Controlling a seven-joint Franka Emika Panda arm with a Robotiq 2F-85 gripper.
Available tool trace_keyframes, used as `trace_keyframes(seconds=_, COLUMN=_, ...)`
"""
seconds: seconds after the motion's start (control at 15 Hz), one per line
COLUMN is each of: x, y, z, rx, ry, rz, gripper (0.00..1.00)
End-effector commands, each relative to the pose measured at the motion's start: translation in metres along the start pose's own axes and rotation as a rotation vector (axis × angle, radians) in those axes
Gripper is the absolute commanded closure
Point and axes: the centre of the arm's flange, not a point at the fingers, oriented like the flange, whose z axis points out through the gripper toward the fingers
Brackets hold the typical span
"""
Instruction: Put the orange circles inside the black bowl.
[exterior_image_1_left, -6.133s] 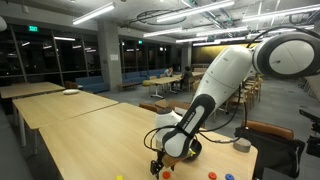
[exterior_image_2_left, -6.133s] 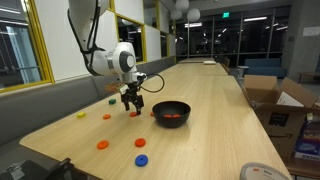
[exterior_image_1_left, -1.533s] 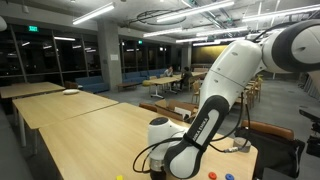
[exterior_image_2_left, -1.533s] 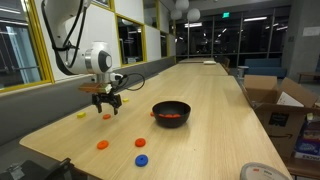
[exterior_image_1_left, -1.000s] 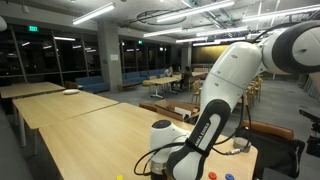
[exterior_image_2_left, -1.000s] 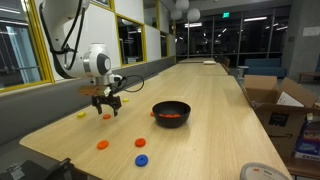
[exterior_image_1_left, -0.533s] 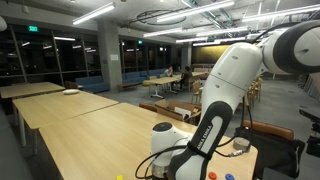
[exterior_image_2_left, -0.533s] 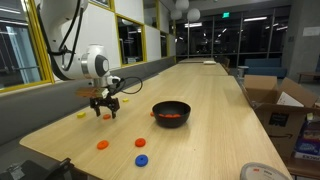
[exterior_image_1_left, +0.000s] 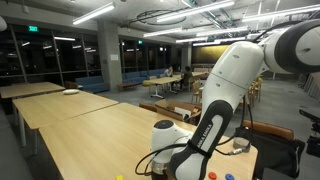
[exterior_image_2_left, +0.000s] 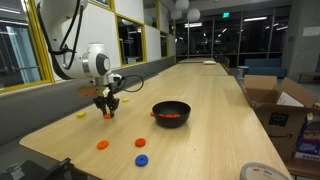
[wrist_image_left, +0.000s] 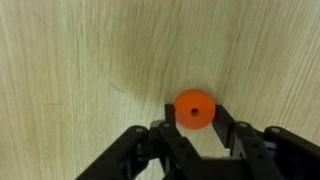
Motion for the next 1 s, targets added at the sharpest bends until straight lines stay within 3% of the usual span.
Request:
trace_keyframes(seconds=0.0, x=0.002, y=0.004, z=-0.009, rx=-0.029, ry=0.049, rz=0.045, gripper=0.75)
trace_keyframes(seconds=0.27, x=0.016, y=0.035, z=-0.035, rx=-0.117, ry=0.186, rz=0.16, gripper=0.74)
trace_keyframes(seconds=0.6, x=0.027, y=0.102, z=-0.074, rx=-0.213, ry=0.332, rz=0.363, gripper=0.74)
trace_keyframes(seconds=0.93, x=0.021, y=0.158, z=-0.09, rx=-0.331, ry=0.401, rz=0.549, gripper=0.74)
